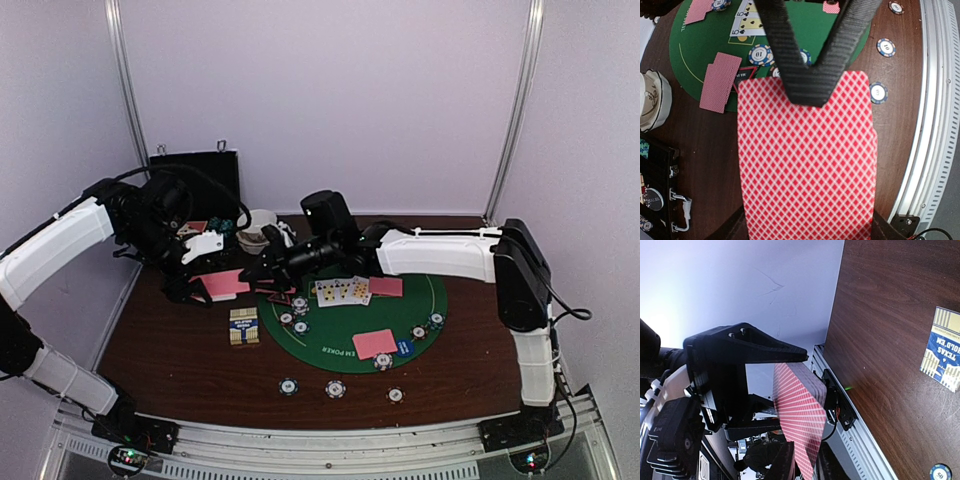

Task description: Distribute texas hold em gaming equipment

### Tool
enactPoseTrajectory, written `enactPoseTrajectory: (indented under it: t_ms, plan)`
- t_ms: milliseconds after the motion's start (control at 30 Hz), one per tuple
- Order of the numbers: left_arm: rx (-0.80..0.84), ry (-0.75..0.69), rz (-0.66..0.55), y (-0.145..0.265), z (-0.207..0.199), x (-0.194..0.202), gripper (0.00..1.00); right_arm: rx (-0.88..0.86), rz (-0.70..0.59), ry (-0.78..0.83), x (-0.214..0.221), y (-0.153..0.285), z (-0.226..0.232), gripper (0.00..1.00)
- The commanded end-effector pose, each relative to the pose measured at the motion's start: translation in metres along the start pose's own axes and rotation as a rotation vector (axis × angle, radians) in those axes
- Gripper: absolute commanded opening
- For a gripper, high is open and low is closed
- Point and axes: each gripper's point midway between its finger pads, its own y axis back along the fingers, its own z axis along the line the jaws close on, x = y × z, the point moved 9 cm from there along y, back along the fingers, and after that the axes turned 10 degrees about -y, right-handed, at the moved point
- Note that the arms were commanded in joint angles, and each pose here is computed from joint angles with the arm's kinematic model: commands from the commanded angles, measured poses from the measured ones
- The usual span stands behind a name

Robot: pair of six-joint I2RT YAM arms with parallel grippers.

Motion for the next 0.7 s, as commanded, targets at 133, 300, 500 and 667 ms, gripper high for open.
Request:
enactPoseTrajectory:
  t_ms: [133,300,500,667]
  plan:
    - [-0.046,-0.018,0.003,-0.001,0.004,0.002,0.00,-0.085,-0.006,0.046,0.011,0.019,0.036,0.15]
    - [-0.047,-0.017,0.006,-0.003,0.005,0.002,0.00,-0.089,-0.004,0.046,0.012,0.018,0.037,0.14]
    - [-0.045,-0.018,0.003,-0.003,0.005,0.002,0.00,-0.088,0.028,0.020,0.012,0.004,0.026,0.17]
    - [-0.049,-0.019,0.001,-0.001,0.004,0.002,0.00,-0.084,0.041,-0.001,0.011,-0.005,0.020,0.25]
